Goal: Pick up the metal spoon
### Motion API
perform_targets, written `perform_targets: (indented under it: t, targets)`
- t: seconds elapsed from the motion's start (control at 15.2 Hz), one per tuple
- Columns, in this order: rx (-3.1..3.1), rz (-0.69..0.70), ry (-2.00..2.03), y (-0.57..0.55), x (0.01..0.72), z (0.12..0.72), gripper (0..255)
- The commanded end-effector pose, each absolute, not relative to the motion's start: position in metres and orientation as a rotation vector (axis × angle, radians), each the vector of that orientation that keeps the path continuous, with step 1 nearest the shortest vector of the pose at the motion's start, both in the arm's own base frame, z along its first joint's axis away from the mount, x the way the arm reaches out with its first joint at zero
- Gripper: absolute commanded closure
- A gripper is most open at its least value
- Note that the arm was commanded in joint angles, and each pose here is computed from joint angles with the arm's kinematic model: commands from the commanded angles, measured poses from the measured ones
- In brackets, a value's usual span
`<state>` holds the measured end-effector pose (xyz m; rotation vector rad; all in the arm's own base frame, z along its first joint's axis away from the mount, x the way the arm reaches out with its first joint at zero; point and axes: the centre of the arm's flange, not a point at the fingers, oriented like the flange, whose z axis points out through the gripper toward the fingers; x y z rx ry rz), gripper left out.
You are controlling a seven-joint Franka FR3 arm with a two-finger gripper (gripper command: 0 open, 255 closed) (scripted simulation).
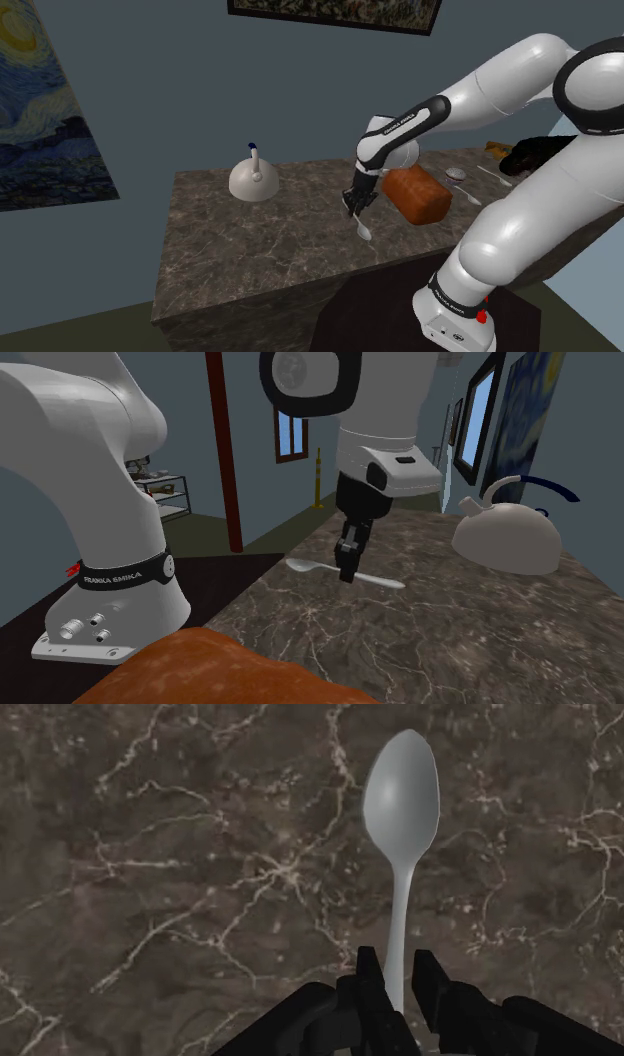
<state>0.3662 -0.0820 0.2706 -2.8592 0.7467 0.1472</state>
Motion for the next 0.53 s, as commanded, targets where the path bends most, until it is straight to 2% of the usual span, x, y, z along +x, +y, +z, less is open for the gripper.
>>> perform_targets:
  t: [0.0, 0.46]
  targets:
    - [-2.859, 0.148, 0.747, -0.081, 0.366, 0.281, 255]
    - [-2.860, 0.148, 0.747, -0.081, 0.365, 0.308, 255]
